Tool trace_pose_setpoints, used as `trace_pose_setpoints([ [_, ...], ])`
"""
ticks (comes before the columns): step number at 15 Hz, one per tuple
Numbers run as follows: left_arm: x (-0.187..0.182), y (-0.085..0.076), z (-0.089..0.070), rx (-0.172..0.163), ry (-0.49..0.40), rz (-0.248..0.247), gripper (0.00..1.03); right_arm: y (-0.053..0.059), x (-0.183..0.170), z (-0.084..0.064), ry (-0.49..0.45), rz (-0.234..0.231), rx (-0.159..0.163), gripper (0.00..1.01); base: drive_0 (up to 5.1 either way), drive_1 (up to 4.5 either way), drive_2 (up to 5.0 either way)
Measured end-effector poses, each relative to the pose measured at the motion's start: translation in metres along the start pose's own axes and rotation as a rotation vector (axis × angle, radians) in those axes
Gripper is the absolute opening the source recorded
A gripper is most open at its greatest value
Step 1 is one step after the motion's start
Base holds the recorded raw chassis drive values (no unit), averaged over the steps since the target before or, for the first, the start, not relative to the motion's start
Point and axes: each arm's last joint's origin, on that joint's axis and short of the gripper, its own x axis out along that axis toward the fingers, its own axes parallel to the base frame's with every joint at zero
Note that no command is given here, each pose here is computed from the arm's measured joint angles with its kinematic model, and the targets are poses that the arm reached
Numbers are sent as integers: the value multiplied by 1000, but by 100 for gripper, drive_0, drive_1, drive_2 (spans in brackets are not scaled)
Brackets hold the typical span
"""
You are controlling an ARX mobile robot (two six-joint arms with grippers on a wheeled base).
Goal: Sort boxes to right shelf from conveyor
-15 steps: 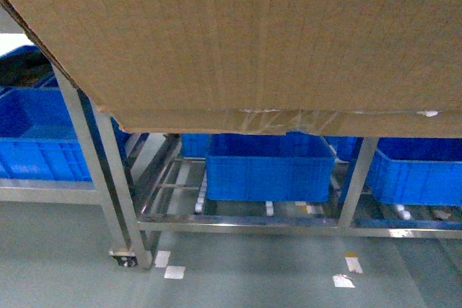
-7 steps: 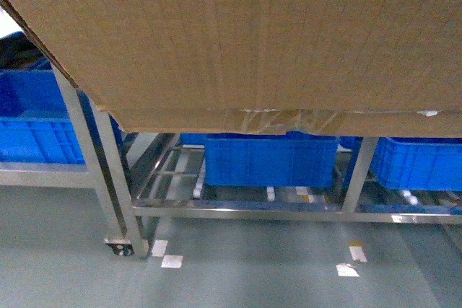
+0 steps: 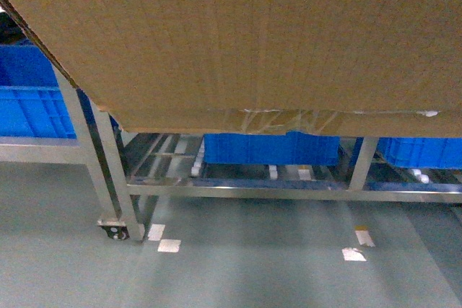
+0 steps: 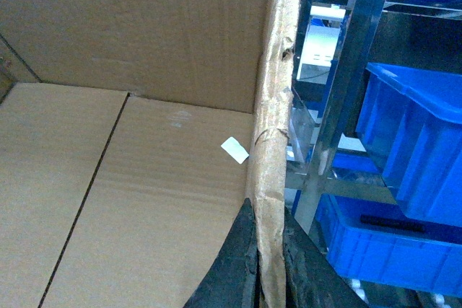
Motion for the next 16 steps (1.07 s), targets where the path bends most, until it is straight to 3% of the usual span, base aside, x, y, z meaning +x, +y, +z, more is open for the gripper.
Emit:
trace_pose_setpoints([
  [16, 0, 0, 0, 0, -1, 1, 2, 0, 0, 0, 0, 2, 0, 3, 0, 0, 0],
])
